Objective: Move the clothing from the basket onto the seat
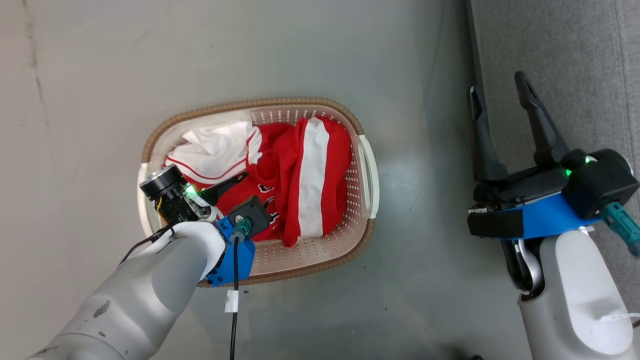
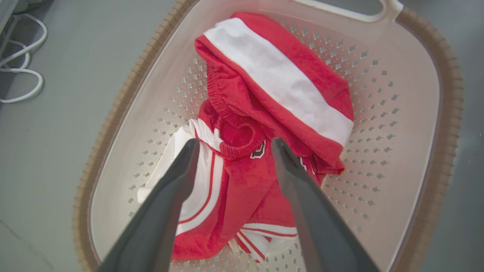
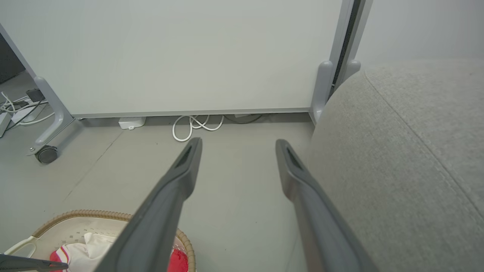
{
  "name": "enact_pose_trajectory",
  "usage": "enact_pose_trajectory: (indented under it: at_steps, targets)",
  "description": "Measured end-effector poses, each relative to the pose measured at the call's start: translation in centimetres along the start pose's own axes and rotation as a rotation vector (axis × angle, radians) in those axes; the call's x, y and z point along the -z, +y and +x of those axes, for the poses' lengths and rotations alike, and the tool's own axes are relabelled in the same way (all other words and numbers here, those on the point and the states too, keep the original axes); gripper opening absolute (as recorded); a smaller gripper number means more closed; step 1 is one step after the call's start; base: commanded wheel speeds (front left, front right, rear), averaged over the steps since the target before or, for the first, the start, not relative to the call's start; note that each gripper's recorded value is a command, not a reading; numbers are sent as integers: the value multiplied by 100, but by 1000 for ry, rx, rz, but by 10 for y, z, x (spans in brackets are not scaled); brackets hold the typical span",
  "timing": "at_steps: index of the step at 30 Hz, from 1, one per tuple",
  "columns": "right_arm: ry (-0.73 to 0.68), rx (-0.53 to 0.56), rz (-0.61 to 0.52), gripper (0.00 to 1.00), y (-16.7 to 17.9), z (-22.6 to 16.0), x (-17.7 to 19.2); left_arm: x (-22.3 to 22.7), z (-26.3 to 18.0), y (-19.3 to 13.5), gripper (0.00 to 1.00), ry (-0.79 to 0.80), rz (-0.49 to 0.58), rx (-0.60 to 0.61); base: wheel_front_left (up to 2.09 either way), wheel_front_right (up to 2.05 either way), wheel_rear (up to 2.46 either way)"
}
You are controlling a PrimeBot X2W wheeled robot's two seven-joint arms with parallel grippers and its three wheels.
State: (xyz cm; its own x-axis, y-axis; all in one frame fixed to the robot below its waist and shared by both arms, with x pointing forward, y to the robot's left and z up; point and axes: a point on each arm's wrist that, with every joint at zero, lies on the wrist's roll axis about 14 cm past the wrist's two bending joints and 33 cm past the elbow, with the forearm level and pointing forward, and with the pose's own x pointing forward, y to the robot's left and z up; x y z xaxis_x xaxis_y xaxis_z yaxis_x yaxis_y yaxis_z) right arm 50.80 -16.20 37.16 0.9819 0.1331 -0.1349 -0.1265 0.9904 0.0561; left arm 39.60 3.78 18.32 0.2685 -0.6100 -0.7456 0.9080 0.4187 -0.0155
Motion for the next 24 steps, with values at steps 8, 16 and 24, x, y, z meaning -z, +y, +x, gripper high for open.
enact_pose_trajectory:
  at_steps: [8,16,24]
  targets:
    - [24,13,-10,100,-8,10,19,51,14,-14,100,176,21,82,0,0,0]
    - [63,12,-18,100,-12,18,45,84,29,-4,100,304,45,99,0,0,0]
    - [90,11,-23,100,-15,24,67,103,48,-3,100,363,60,128,0,0,0]
